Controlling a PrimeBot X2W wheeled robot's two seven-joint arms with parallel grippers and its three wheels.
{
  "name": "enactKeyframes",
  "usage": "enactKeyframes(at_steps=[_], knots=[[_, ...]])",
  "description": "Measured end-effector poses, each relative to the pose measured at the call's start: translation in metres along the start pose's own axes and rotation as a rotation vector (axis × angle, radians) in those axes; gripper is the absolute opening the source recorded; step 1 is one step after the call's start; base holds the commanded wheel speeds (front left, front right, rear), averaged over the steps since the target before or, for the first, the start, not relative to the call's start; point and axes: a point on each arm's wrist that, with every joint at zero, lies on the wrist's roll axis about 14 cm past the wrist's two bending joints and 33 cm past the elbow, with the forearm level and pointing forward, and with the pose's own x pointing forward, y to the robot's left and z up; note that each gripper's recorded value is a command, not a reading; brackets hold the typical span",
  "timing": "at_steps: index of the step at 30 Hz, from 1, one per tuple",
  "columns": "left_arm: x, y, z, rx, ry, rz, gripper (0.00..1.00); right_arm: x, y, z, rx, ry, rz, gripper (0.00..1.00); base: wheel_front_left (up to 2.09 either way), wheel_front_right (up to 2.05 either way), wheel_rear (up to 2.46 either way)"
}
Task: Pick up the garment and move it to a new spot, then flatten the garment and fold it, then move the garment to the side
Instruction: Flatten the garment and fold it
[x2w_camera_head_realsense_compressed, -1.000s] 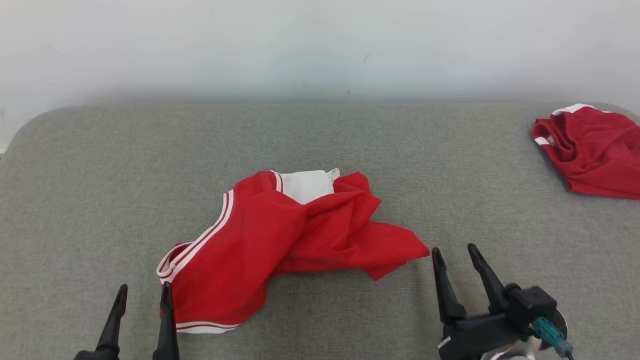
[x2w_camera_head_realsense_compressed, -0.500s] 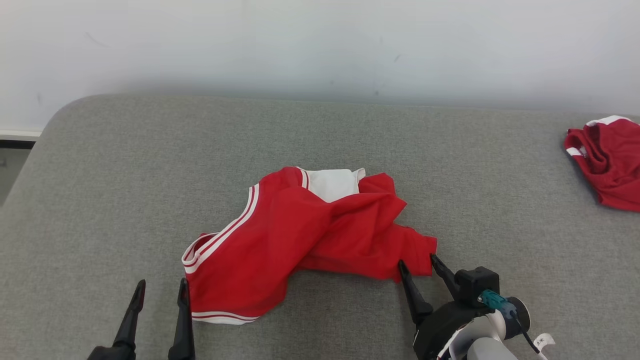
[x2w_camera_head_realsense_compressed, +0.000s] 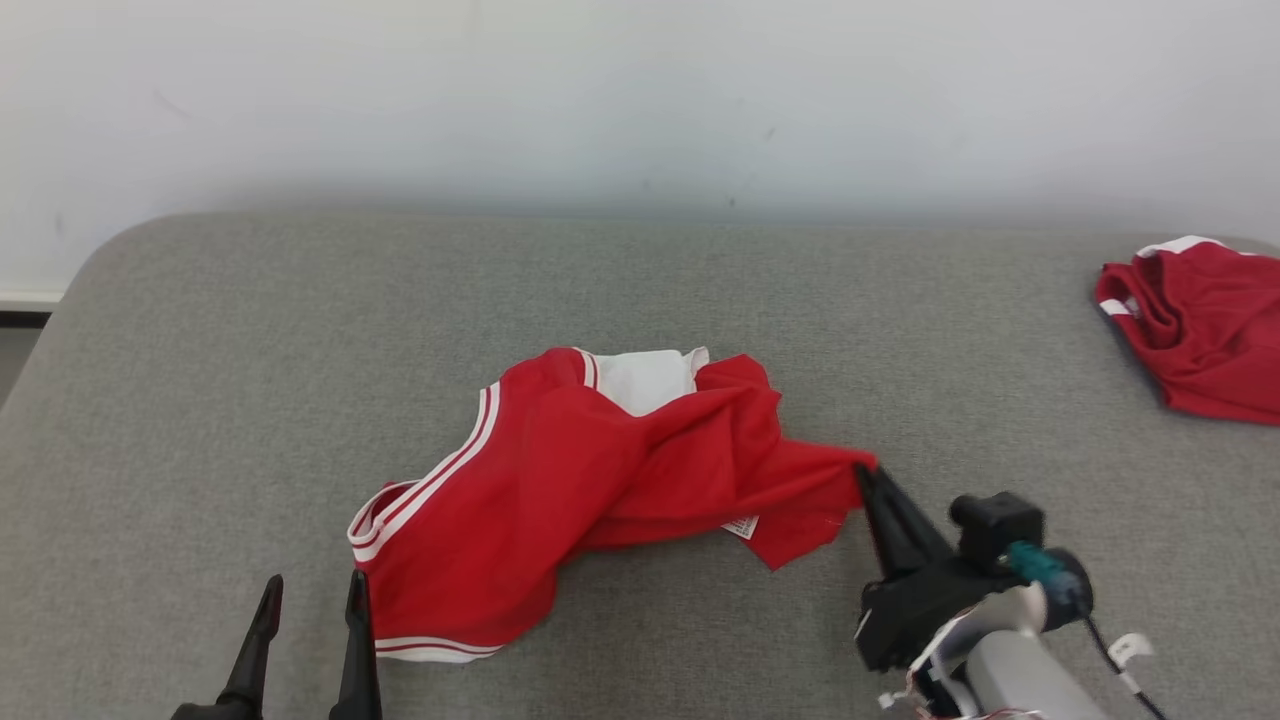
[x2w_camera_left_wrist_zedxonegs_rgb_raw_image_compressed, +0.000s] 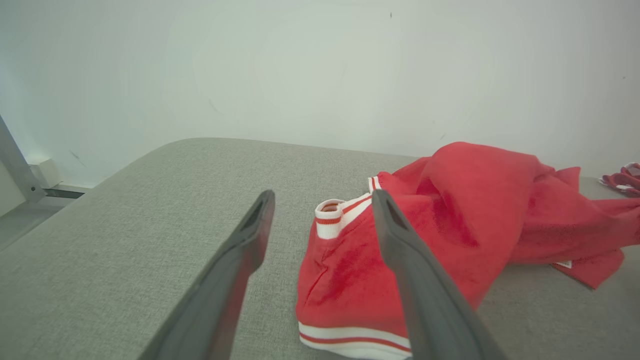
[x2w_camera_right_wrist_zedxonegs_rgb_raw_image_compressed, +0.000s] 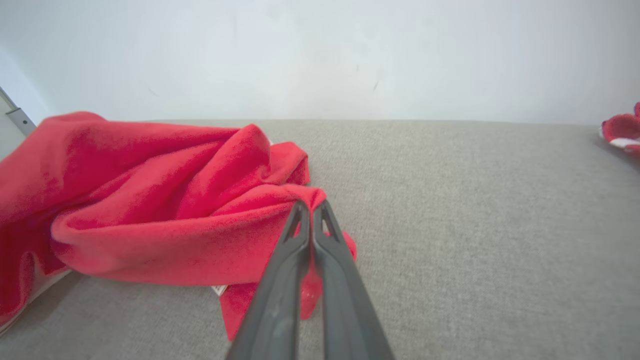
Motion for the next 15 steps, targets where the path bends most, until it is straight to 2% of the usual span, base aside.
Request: enactKeyframes(at_steps=[2,6,11,15], knots=[[0.001,-0.003,0.001,-0.006,-0.003,-0.011,1.0,-0.004,-0.016,0.027,-0.013,-0.084,-0.03,0.0,0.0,0.0,0.0],[0.001,-0.012,-0.001,-0.01,0.001,-0.032,1.0,-0.018,-0.038,0.057,-0.046,-0.179,-0.074,0.0,0.0,0.0,0.0],[0.003,-0.025,0.0,-0.016,-0.003,-0.063,1.0,-0.039,-0.058,0.09,-0.125,-0.242,-0.113,0.0,0.0,0.0,0.0],[0.002,-0.029,0.0,-0.019,-0.002,-0.073,1.0,-0.061,-0.073,0.107,-0.137,-0.262,-0.163,0.0,0.0,0.0,0.0]])
